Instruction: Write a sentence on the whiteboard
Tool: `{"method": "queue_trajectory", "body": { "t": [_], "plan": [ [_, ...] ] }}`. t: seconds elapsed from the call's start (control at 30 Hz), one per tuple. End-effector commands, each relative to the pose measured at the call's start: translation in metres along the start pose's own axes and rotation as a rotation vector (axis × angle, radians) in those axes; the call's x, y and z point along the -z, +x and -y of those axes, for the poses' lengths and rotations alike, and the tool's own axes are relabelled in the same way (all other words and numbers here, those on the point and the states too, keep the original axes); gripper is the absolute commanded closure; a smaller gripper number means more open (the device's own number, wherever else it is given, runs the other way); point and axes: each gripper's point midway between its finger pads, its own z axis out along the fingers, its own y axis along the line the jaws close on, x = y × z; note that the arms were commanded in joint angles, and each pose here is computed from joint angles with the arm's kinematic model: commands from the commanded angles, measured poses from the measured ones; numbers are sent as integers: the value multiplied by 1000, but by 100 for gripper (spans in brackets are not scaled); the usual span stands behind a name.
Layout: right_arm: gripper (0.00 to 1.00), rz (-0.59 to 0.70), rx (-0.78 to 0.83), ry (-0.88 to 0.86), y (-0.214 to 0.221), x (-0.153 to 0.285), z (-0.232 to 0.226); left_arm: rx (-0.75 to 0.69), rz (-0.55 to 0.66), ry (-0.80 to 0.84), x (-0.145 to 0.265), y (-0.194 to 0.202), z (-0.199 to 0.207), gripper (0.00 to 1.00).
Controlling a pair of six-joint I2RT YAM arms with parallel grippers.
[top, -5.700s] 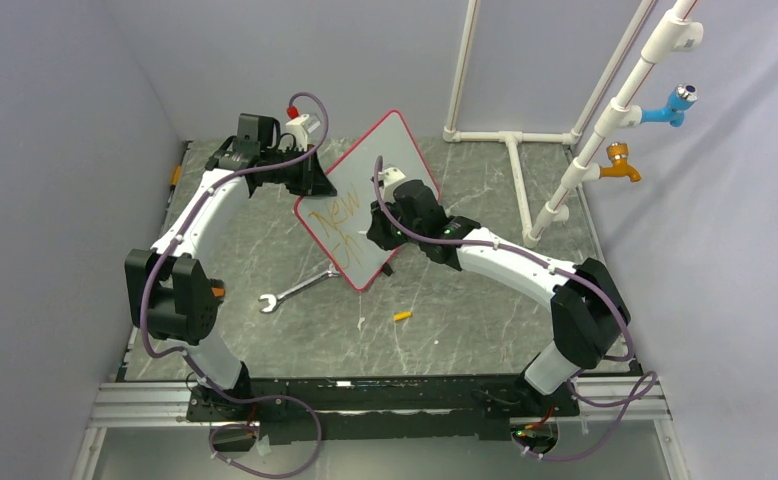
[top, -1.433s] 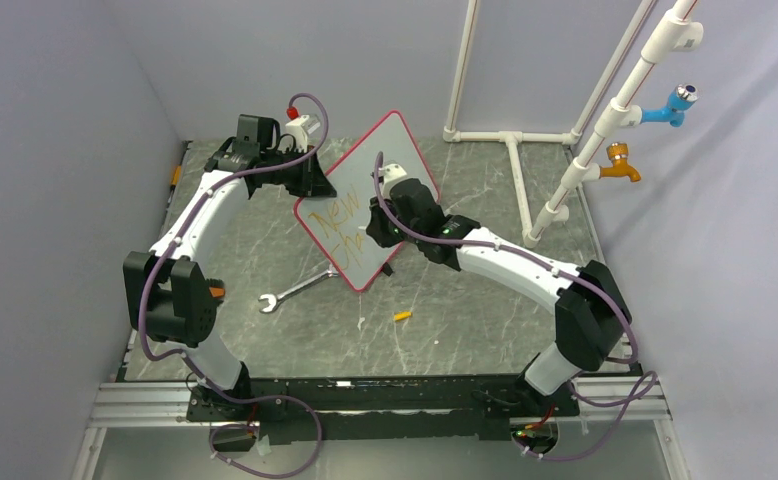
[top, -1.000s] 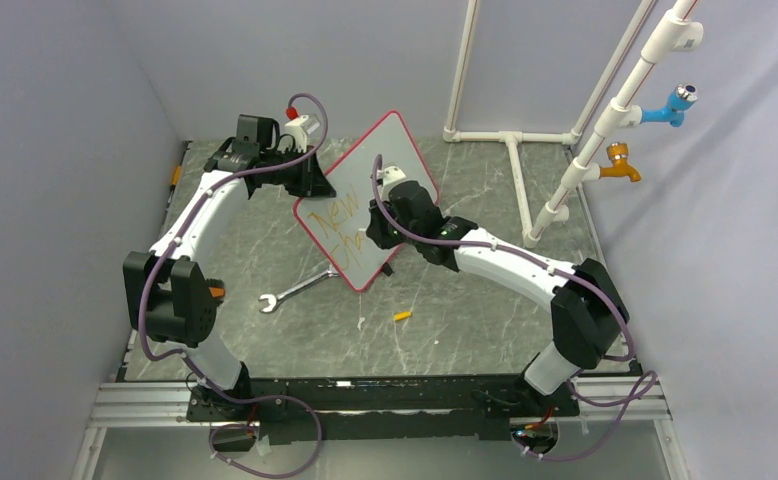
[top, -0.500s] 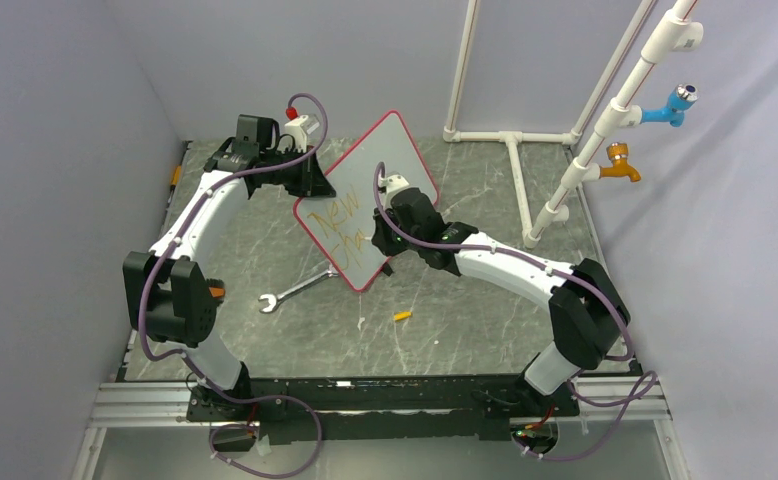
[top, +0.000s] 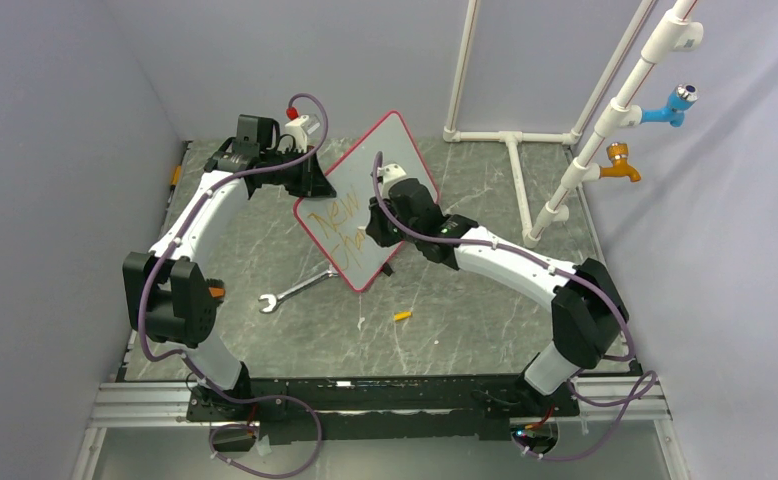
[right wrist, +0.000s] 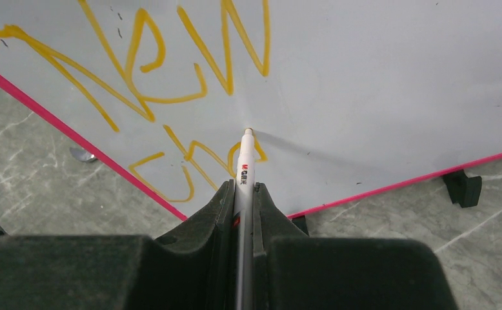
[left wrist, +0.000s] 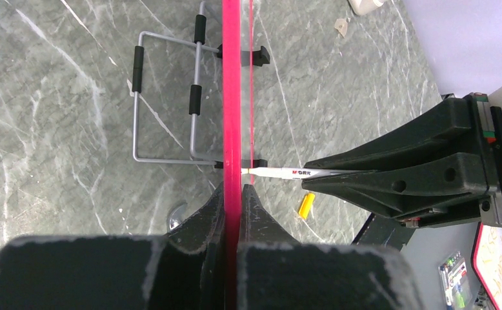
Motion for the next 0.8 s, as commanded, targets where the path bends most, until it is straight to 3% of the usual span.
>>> {"method": "queue_trajectory", "body": {
  "t": [0.0,0.77],
  "plan": [
    [100,69,13,3,-28,-3,-4,-74,9,19,4,-1,13,100],
    [100,10,-42,59,-2,-7,13,-74,8,19,5,0,13,100]
  ]
}}
